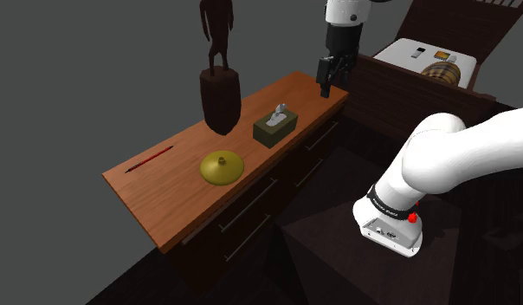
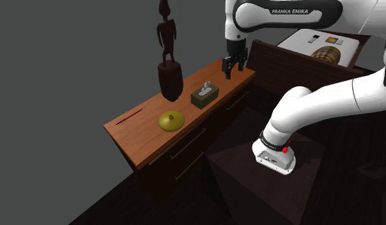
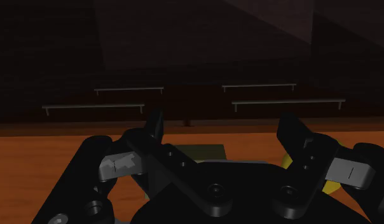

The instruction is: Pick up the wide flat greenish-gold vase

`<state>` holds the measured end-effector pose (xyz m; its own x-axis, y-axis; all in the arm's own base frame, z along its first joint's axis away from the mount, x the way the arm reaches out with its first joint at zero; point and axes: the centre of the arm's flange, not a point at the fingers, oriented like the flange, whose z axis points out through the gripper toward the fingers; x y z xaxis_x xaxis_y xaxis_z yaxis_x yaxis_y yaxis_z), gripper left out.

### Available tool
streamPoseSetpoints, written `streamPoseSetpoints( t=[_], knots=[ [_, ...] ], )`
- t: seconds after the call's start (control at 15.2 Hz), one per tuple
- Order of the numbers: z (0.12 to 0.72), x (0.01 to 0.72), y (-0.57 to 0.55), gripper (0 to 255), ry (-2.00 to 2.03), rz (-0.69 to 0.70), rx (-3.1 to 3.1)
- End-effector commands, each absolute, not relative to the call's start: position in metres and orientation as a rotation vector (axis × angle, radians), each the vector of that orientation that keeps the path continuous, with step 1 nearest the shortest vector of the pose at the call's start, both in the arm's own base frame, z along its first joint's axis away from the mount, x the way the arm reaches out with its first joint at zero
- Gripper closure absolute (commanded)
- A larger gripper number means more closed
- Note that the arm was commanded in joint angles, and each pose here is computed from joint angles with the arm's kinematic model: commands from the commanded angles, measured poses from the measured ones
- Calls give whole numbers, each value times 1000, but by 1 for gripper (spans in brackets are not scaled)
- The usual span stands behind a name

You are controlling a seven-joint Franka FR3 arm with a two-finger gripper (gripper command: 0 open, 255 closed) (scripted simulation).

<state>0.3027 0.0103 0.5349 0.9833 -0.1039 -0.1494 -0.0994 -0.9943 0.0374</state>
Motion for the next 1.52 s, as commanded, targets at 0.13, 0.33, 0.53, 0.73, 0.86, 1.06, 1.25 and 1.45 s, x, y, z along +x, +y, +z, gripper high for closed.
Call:
streamPoseSetpoints(
  t=[0.13,0.33,0.53,0.73,0.86,1.06,1.25,1.45],
  knots=[
    [520,314,27,0,-168,-213,3101],
    [497,331,52,0,-183,-178,3103],
    [475,349,76,0,-197,-142,3106],
    [453,367,100,0,-212,-107,3107],
    [439,380,116,0,-221,-84,3108],
    [417,400,141,0,-236,-49,3109],
    [397,420,164,0,-250,-13,3110],
    [376,441,188,0,-264,22,3110]
  ],
)
